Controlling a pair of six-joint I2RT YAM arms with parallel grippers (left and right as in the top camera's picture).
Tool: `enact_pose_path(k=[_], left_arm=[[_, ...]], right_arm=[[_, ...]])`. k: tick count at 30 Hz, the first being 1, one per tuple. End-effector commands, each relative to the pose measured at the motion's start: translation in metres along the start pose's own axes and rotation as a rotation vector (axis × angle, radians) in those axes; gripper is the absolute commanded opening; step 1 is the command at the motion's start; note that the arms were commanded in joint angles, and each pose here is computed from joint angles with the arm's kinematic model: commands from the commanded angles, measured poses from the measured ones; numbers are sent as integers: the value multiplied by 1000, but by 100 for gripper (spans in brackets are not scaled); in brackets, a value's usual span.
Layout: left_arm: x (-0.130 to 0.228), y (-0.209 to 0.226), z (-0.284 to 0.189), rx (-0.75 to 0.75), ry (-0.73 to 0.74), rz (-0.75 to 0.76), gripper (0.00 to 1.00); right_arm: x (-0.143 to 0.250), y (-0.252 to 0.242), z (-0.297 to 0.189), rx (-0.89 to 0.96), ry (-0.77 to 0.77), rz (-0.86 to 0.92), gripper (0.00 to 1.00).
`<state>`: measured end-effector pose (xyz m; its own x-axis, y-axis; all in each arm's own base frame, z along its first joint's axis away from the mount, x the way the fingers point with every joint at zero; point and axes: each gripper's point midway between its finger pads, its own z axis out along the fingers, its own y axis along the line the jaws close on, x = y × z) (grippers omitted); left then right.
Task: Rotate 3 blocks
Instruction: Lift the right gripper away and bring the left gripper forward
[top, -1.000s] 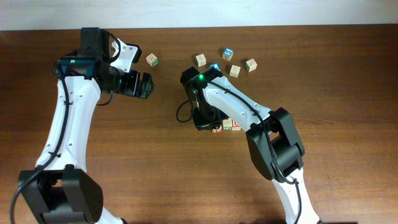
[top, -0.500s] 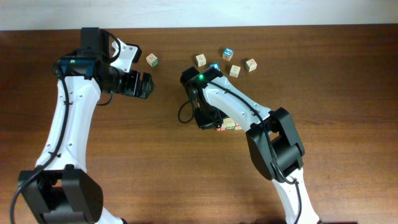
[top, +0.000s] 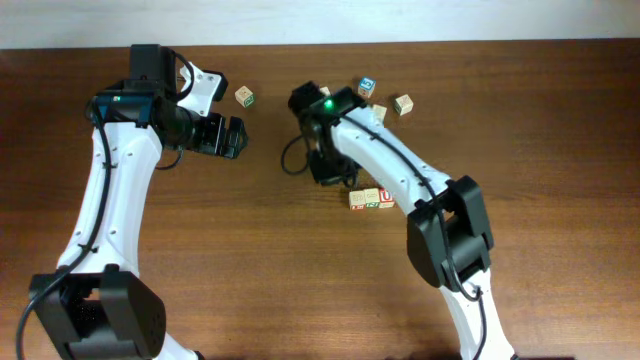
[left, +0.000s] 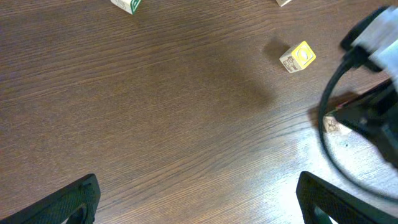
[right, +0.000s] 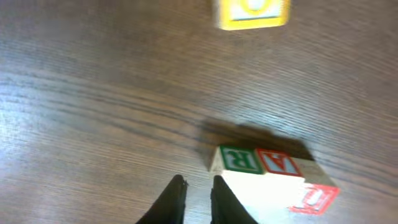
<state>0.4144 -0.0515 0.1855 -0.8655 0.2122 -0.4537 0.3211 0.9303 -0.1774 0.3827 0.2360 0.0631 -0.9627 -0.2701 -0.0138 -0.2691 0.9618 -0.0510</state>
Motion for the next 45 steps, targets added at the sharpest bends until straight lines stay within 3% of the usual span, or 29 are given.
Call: enact_pose_path(k=[1,8,16,37,38,41,45], left_arm=[[-7,-1,-6,8,-23,6,99],[-7,-1,-6,8,-23,6,99],[-7,-1,-6,8,-23,6,99],[-7,-1,-6,8,-23,6,99],[-7,-1,-6,8,-23,6,99],[-7,-1,-6,8,-23,6,99],[-7,-1,-6,8,-23,6,99]], right_arm=[[-8,-35,-10,-49,1,131,18],[3,-77,11,-61,77,213,17],[18,-77,36,-50,124,210,17],[20,-80,40,-39,128,165,19],[10,-85,33,-32,93,174,24],[-8,-96,3,-44,28,200,24],[-17,-115,-80,-71,-86,223,24]])
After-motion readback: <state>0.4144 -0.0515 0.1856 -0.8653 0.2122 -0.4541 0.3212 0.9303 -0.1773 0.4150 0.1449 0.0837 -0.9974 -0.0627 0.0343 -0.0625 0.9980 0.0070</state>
